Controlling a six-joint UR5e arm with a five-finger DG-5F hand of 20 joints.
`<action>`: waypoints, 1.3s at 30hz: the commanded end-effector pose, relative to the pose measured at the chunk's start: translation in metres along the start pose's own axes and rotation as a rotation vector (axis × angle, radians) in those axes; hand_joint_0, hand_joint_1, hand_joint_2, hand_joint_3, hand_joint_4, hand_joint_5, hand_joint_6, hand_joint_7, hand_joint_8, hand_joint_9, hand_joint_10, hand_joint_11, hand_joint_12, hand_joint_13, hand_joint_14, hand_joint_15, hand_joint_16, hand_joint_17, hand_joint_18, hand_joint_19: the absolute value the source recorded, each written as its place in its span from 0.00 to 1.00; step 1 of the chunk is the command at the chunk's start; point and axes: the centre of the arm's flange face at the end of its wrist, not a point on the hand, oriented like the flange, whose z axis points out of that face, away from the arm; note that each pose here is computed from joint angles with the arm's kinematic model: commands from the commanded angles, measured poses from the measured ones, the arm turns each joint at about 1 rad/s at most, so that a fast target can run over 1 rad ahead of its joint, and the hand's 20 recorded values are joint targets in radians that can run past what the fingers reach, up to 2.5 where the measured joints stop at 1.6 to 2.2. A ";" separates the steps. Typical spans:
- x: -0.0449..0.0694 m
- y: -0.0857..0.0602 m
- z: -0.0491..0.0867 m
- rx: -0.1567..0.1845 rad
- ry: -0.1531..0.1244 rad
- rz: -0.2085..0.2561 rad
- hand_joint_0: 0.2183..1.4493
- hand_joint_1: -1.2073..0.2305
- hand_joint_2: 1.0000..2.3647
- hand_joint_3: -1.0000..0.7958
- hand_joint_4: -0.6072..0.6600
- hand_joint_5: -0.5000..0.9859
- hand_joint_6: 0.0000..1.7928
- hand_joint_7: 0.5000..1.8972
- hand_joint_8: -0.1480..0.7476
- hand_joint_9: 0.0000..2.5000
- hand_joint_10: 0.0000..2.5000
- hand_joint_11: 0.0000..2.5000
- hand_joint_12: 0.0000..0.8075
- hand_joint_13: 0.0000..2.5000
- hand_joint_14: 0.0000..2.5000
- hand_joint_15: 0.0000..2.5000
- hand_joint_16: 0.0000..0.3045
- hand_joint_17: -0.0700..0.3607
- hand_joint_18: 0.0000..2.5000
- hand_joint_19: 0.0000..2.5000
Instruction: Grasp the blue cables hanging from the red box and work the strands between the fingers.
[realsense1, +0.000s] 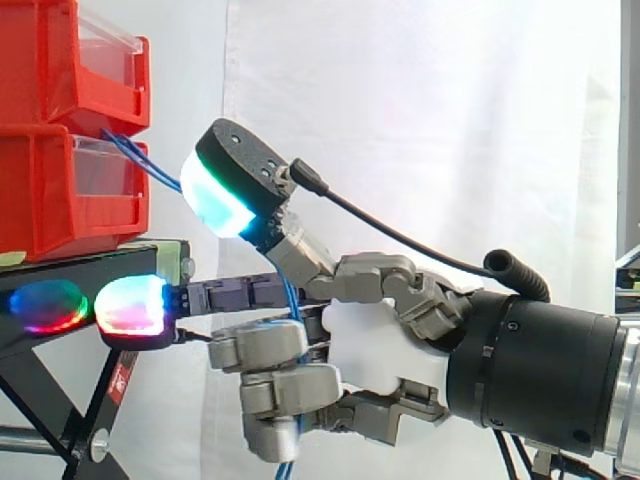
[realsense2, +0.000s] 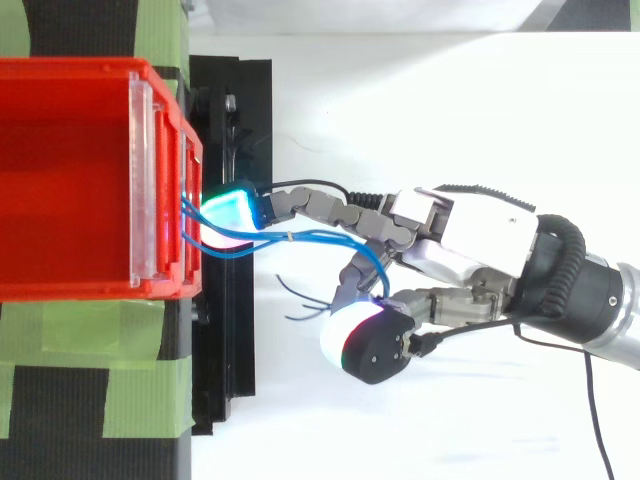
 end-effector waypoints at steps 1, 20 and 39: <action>0.000 -0.001 0.000 0.001 0.000 0.000 0.42 0.48 0.00 0.00 0.70 0.24 0.00 0.11 0.53 0.47 0.33 0.71 0.53 0.53 0.37 0.61 0.20 0.49 0.58 0.62; 0.000 0.001 0.001 0.000 -0.003 0.001 0.43 0.46 0.00 0.00 0.70 0.26 0.00 0.12 0.56 0.37 1.00 0.87 0.52 0.43 1.00 0.60 0.19 0.47 0.60 0.64; 0.002 -0.001 -0.002 0.062 0.008 -0.073 0.43 0.46 0.00 0.00 0.70 0.26 0.00 0.12 0.58 0.34 1.00 0.92 0.50 0.41 1.00 0.58 0.19 0.47 0.57 0.60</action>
